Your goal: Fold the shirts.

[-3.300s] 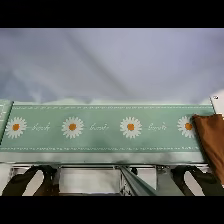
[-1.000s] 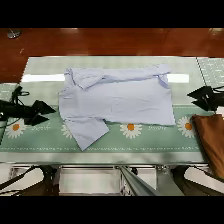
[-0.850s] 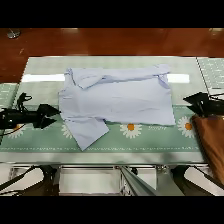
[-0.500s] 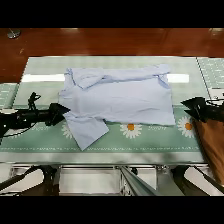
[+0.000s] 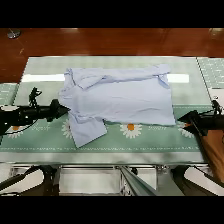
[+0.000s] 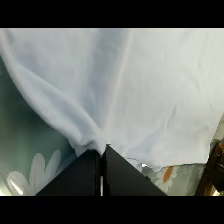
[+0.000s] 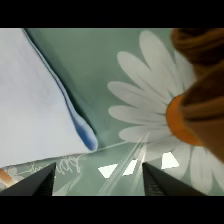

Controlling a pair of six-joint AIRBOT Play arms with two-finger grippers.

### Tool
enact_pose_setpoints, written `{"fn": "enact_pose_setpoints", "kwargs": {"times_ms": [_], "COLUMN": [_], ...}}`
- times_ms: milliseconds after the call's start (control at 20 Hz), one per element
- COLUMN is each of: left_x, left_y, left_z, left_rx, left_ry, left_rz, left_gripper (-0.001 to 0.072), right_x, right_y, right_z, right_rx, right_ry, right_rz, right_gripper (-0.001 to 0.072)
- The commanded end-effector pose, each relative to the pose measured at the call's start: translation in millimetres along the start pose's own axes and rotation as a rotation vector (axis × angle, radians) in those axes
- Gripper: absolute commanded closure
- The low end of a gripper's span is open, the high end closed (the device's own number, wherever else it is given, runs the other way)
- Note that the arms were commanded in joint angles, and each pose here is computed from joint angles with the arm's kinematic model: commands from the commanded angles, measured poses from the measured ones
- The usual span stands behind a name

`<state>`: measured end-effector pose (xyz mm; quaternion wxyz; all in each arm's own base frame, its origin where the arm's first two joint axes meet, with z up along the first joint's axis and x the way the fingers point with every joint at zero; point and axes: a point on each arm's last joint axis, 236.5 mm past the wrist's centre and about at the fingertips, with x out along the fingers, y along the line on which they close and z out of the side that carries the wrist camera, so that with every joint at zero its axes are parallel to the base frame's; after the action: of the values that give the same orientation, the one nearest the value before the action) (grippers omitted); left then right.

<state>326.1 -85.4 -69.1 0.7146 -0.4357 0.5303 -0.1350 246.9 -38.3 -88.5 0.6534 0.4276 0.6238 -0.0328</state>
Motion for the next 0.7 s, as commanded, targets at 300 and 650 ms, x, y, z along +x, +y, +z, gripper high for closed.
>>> {"fn": "enact_pose_setpoints", "kwargs": {"times_ms": [300, 650], "left_x": [0.2, 0.3], "left_y": [-2.8, -2.9], "left_z": [-2.1, -2.2], "left_rx": [0.012, 0.026], "left_ry": [0.010, 0.010], "left_rz": [-0.009, -0.009], "left_gripper": [0.0684, 0.0684], "right_x": [27.1, 58.0], "right_y": [21.4, 72.4], "right_z": [-2.9, 15.7], "right_rx": [0.035, -0.118], "right_ry": [0.083, 0.046], "right_rz": [0.114, 0.041], "right_gripper": [0.0092, 0.0206]}}
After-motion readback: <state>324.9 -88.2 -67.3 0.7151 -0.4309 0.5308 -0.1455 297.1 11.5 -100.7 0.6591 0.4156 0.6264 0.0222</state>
